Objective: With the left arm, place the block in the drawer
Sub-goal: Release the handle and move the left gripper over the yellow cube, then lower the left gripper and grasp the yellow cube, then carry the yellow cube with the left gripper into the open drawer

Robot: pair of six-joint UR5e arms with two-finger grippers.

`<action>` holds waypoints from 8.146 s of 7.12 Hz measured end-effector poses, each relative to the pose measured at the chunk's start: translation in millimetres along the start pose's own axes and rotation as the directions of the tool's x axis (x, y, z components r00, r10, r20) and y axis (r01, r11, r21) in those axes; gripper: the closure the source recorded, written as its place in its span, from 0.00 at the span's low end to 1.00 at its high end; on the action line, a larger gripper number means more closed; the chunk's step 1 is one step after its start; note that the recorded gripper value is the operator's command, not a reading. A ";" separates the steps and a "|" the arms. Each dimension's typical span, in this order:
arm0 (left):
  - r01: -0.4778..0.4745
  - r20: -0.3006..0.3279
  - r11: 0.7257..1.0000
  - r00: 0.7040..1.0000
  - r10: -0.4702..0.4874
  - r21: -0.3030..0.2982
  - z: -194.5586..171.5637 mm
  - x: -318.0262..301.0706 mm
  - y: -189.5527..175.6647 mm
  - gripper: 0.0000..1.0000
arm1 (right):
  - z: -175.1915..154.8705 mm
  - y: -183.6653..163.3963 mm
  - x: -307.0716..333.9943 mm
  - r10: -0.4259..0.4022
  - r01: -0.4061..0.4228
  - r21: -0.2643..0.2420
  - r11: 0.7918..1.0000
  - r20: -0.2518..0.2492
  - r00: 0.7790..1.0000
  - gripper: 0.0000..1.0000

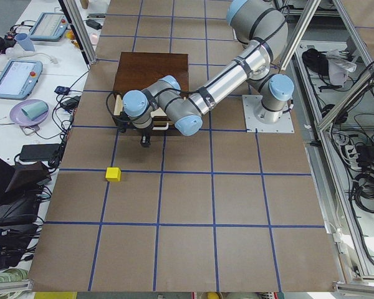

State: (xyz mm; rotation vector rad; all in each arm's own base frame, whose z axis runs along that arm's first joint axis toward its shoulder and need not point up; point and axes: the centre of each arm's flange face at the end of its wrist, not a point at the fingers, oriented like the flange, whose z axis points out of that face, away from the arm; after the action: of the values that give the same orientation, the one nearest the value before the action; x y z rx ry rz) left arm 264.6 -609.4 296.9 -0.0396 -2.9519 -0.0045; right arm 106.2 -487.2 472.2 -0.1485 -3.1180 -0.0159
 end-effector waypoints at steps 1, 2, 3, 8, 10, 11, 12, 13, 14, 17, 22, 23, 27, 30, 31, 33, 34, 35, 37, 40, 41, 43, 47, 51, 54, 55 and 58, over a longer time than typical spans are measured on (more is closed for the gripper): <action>0.000 0.002 1.000 1.000 0.000 0.001 -0.8 0.2 0.0 0.15 | 0.0 0.0 0.0 0.000 0.000 0.000 1.000 0.000 1.000 0.00; -0.001 0.003 1.000 1.000 0.001 0.001 -1.5 0.2 0.0 0.15 | 0.0 0.0 0.0 0.000 0.000 0.000 1.000 0.000 1.000 0.00; -0.001 0.003 1.000 1.000 0.001 0.002 -1.7 0.2 0.0 0.15 | 0.0 0.0 0.0 0.000 0.000 0.000 1.000 0.000 1.000 0.00; 0.027 0.005 1.000 1.000 -0.027 0.012 -7.8 -16.3 4.1 0.15 | 0.0 0.0 0.0 0.000 0.000 0.000 1.000 0.000 1.000 0.00; 0.039 0.000 0.999 0.999 -0.039 0.015 -7.3 -17.3 2.9 0.15 | 0.0 0.0 0.0 0.000 0.000 0.000 1.000 0.000 1.000 0.00; 0.048 -0.003 0.999 0.999 -0.048 0.017 -9.7 -16.2 3.2 0.15 | 0.0 0.0 0.0 0.000 0.000 0.000 1.000 0.000 1.000 0.00; 0.051 0.002 0.998 0.999 -0.051 0.024 -17.5 -13.3 4.5 0.15 | 0.0 0.0 0.0 0.000 0.000 0.000 1.000 0.000 1.000 0.00; 0.050 0.013 0.998 0.999 -0.050 0.037 -29.1 -11.0 4.7 0.14 | 0.0 0.0 0.0 0.000 0.000 0.000 1.000 0.000 1.000 0.00; 0.046 0.025 0.998 0.999 -0.047 0.048 -40.0 -12.6 0.7 0.14 | 0.0 0.0 0.0 0.000 0.000 0.000 1.000 0.000 1.000 0.00; 0.024 0.068 0.995 0.997 -0.031 0.094 -60.7 -38.4 -34.3 0.13 | 0.0 0.0 0.0 0.000 0.000 0.000 1.000 0.000 1.000 0.00; -0.044 0.169 0.989 0.985 0.020 0.140 -36.1 -99.6 -102.4 0.12 | 0.0 0.0 0.0 0.000 0.000 0.000 1.000 0.000 1.000 0.00; -0.046 0.190 0.990 0.982 0.020 0.133 -25.8 -109.9 -112.3 0.12 | 0.0 0.0 0.0 0.000 0.000 0.000 1.000 0.000 1.000 0.00; -0.051 0.193 0.990 0.981 0.026 0.128 17.8 -114.4 -138.9 0.12 | 0.0 0.0 0.0 0.000 0.000 0.000 1.000 0.000 1.000 0.00; -0.069 0.202 0.988 0.978 0.040 0.137 45.7 -120.0 -148.1 0.12 | 0.0 0.0 0.0 0.000 0.000 0.000 1.000 0.000 1.000 0.00; -0.072 0.200 0.989 0.979 0.045 0.131 54.1 -121.7 -149.1 0.12 | 0.0 0.0 0.0 0.000 0.000 0.000 1.000 0.000 1.000 0.00; -0.091 0.194 0.989 0.979 0.067 0.117 66.9 -124.2 -150.0 0.12 | 0.0 0.0 0.0 0.000 0.000 0.000 1.000 0.000 1.000 0.00; -0.095 0.191 0.989 0.979 0.072 0.111 72.1 -125.2 -150.0 0.13 | 0.0 0.0 0.0 0.000 0.000 0.000 1.000 0.000 1.000 0.00; -0.096 0.189 0.990 0.979 0.074 0.106 75.9 -126.1 -150.0 0.24 | 0.0 0.0 0.0 0.000 0.000 0.000 1.000 0.000 1.000 0.00; -0.096 0.191 0.990 0.979 0.075 0.102 77.5 -126.8 -149.9 0.51 | 0.0 0.0 0.0 0.000 0.000 0.000 1.000 0.000 1.000 0.00; -0.098 0.199 0.989 0.977 0.075 0.108 67.3 -124.6 -149.2 0.80 | 0.0 0.0 0.0 0.000 0.000 0.000 1.000 0.000 1.000 0.00; -0.100 0.207 0.988 0.976 0.074 0.115 52.7 -120.4 -147.9 0.80 | 0.0 0.0 0.0 0.000 0.000 0.000 1.000 0.000 1.000 0.00; -0.095 0.196 0.990 0.978 0.073 0.102 3.3 -99.0 -136.7 0.80 | 0.0 0.0 0.0 0.000 0.000 0.000 1.000 0.000 1.000 0.00; -0.105 0.182 0.994 0.978 0.102 0.009 -101.1 -10.6 -85.8 0.80 | 0.4 0.1 0.0 0.000 0.000 -0.001 1.000 0.000 1.000 0.00; -0.021 0.167 1.000 0.986 0.021 -0.004 -129.5 80.6 -25.9 0.80 | 0.1 0.0 0.0 0.000 0.000 0.000 1.000 0.000 1.000 0.00; 0.038 0.147 0.999 0.989 -0.034 -0.026 -111.7 136.1 1.9 0.80 | 0.0 0.0 0.0 0.000 0.000 0.000 1.000 0.000 1.000 0.00; 0.049 0.144 0.998 0.989 -0.044 -0.035 -102.1 147.1 1.8 0.80 | 0.0 0.0 0.0 0.000 0.000 0.000 1.000 0.000 1.000 0.00; 0.050 0.151 0.999 0.988 -0.046 -0.019 -52.4 151.5 -4.0 0.80 | 0.0 0.0 0.0 0.000 0.000 0.000 1.000 0.000 1.000 0.00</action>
State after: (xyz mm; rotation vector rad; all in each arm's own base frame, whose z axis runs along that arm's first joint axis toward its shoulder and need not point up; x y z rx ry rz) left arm 125.6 -609.7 376.9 0.0297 -3.1027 -0.0434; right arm 106.3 -487.2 472.2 -0.1485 -3.1181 -0.0160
